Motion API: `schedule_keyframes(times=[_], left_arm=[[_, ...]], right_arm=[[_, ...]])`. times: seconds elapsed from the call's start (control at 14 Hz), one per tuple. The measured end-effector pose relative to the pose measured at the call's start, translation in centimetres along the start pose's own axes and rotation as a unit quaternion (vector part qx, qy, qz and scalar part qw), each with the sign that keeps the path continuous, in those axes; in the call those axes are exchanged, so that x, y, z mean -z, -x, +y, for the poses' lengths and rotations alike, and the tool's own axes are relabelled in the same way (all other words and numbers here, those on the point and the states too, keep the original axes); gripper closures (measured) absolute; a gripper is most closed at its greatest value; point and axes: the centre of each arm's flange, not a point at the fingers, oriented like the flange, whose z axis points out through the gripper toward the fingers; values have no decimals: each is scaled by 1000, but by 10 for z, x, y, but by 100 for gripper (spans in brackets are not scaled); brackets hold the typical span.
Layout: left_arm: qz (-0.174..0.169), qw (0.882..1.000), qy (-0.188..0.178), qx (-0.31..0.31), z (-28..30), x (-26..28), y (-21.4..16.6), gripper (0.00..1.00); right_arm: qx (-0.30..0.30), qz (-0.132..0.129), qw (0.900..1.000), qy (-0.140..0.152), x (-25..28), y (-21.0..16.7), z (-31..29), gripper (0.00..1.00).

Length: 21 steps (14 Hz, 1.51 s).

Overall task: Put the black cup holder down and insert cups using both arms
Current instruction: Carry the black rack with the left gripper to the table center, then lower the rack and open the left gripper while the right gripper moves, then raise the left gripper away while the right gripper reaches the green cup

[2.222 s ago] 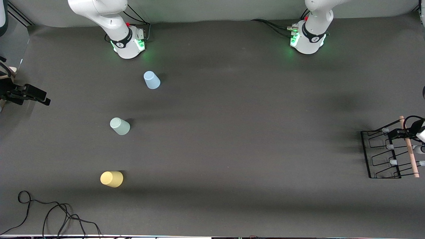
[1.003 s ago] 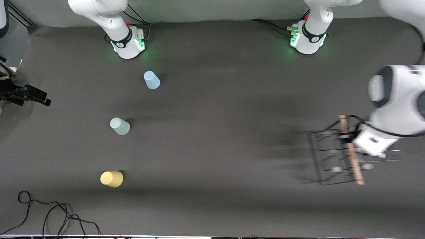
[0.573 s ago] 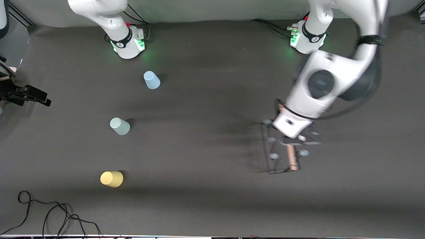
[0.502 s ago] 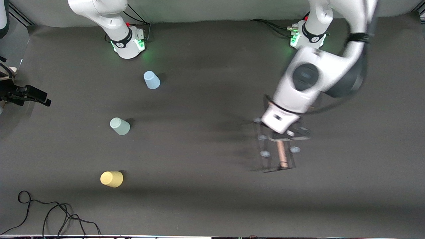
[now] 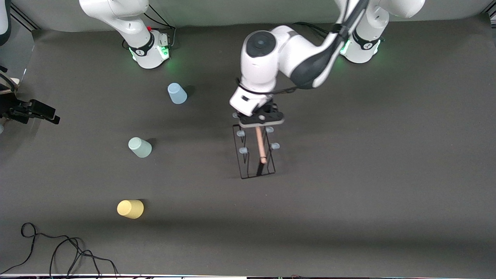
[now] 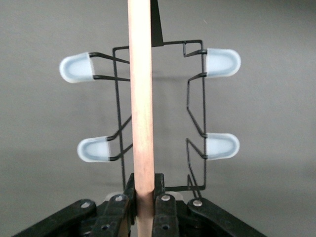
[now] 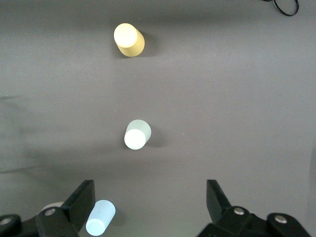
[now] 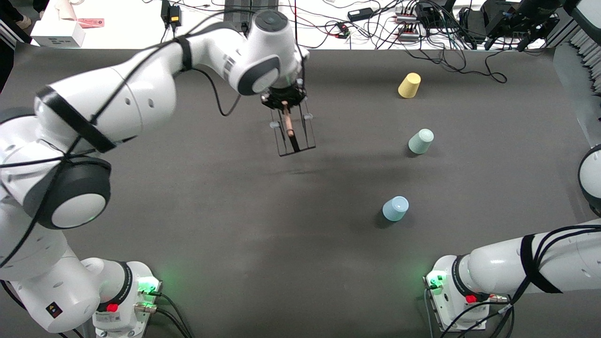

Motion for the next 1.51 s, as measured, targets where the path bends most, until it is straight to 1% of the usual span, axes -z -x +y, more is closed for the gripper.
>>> schedule_keyframes(times=[0.22,0.36,0.57,0.79,0.93,1.0,1.08,1.15,1.22,1.36,1.51], left_arm=[[-14,1000,-14,-19,32,-34,44,84],[-17,999,-16,-26,45,-60,62,84],[-13,1000,-9,-27,51,-88,61,84],[-10,1000,-6,-27,52,-89,59,84],[2,999,-8,-36,52,-91,58,67],[4,999,-9,-38,52,-92,58,55],[5,999,-8,-37,52,-91,56,45],[9,999,-5,-34,52,-86,51,33],[14,1000,-1,-28,50,-76,42,22],[20,1000,0,-9,34,-35,10,1],[17,1000,0,1,4,24,-23,0]], right_arm=[[0,-1,1000,0,-1,0,0,0],[0,-2,1000,0,-2,-1,0,0],[0,-6,1000,0,-5,-2,0,0],[1,-10,1000,1,-10,-4,-1,0],[7,-15,1000,1,-14,-3,-8,0],[11,-18,1000,1,-18,-3,-13,0],[15,-20,1000,0,-23,0,-17,0],[22,-17,1000,-1,-28,3,-24,0],[31,-15,999,-2,-34,9,-33,0],[46,-20,999,-6,-47,28,-47,0],[55,-21,998,-10,-61,47,-53,0]])
